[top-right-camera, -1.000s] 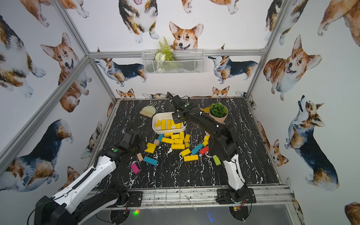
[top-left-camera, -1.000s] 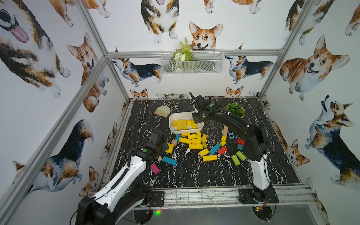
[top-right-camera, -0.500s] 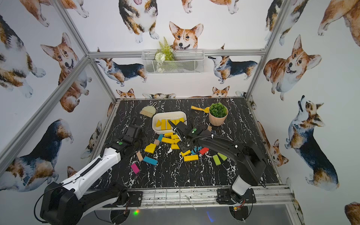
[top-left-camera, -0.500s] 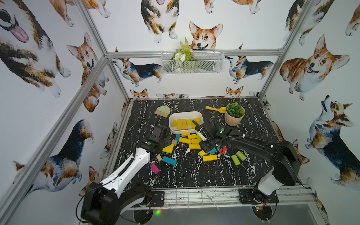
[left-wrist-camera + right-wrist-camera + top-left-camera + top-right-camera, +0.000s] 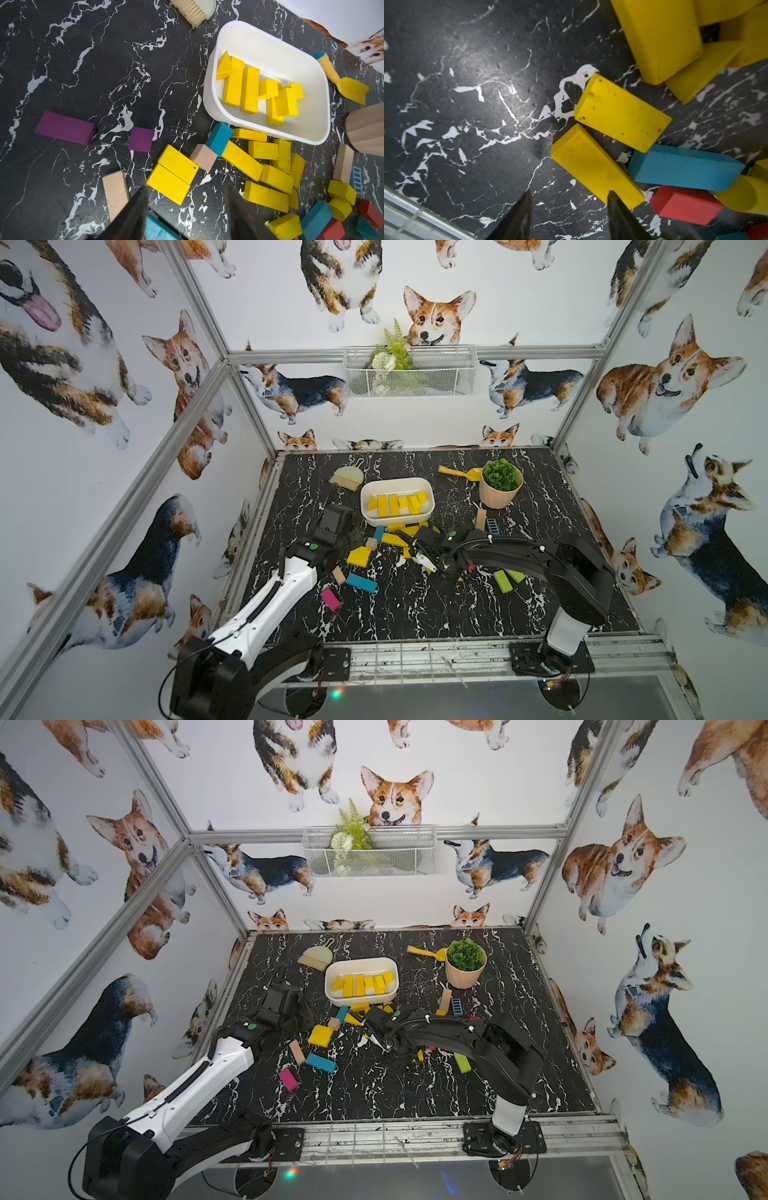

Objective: Pick out the yellow building blocks
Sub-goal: Pick up the building block from the center of the board.

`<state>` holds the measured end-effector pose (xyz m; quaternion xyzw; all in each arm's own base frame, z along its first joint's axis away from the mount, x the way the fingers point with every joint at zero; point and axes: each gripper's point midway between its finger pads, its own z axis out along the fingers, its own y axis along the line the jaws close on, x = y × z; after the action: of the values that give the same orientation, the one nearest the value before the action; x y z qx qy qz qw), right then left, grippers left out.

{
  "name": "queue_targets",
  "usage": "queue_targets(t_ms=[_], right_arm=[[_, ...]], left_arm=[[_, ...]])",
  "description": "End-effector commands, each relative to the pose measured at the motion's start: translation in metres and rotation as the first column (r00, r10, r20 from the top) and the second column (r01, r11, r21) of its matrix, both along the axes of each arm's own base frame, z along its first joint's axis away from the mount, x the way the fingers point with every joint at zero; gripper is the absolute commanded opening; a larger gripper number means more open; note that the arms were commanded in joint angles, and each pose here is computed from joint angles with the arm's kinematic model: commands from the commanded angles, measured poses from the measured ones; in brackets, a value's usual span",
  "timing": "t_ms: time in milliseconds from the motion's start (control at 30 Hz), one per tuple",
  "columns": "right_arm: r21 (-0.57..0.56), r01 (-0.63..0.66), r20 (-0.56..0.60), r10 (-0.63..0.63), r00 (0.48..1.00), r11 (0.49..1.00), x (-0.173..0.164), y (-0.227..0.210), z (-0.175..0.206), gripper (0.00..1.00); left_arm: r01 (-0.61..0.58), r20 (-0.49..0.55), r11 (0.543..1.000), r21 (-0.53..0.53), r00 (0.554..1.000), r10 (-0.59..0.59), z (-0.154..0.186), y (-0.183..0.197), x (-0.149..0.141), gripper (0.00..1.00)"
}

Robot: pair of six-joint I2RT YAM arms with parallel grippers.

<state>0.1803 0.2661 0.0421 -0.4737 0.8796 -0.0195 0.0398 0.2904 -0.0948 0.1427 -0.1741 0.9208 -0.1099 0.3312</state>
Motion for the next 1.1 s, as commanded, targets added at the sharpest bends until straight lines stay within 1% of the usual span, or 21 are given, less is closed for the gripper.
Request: queue_targets(t_ms=[0, 200, 433, 700, 867, 1067], right_arm=[[-0.049, -0.059, 0.013, 0.060, 0.998, 0.997, 0.005, -0.002, -0.009, 0.60], [-0.081, -0.078, 0.034, 0.081, 0.996, 0.994, 0.012, -0.003, -0.016, 0.59], [-0.066, -0.096, 0.060, 0.100, 0.993, 0.993, 0.018, 0.003, -0.012, 0.59], [-0.079, -0.107, 0.030, 0.110, 0.994, 0.991, 0.017, 0.002, -0.025, 0.56], [-0.082, -0.098, 0.023, 0.100, 0.995, 0.992, 0.015, 0.000, -0.025, 0.51], [-0.080, -0.081, 0.045, 0.085, 0.995, 0.994, 0.018, -0.001, -0.023, 0.40]], left_arm=[[-0.008, 0.014, 1.000, -0.024, 1.000, 0.008, 0.001, -0.001, -0.001, 0.62], [-0.010, 0.015, 1.000, -0.025, 1.000, 0.010, 0.000, 0.000, -0.002, 0.62], [-0.014, 0.016, 1.000, -0.023, 1.000, 0.014, -0.001, 0.002, -0.003, 0.62], [-0.017, 0.016, 1.000, -0.018, 1.000, 0.017, -0.001, 0.005, -0.005, 0.62], [-0.023, 0.023, 1.000, -0.018, 0.999, 0.023, 0.001, 0.007, -0.005, 0.62], [-0.019, 0.021, 1.000, -0.020, 1.000, 0.019, 0.000, 0.006, -0.004, 0.62]])
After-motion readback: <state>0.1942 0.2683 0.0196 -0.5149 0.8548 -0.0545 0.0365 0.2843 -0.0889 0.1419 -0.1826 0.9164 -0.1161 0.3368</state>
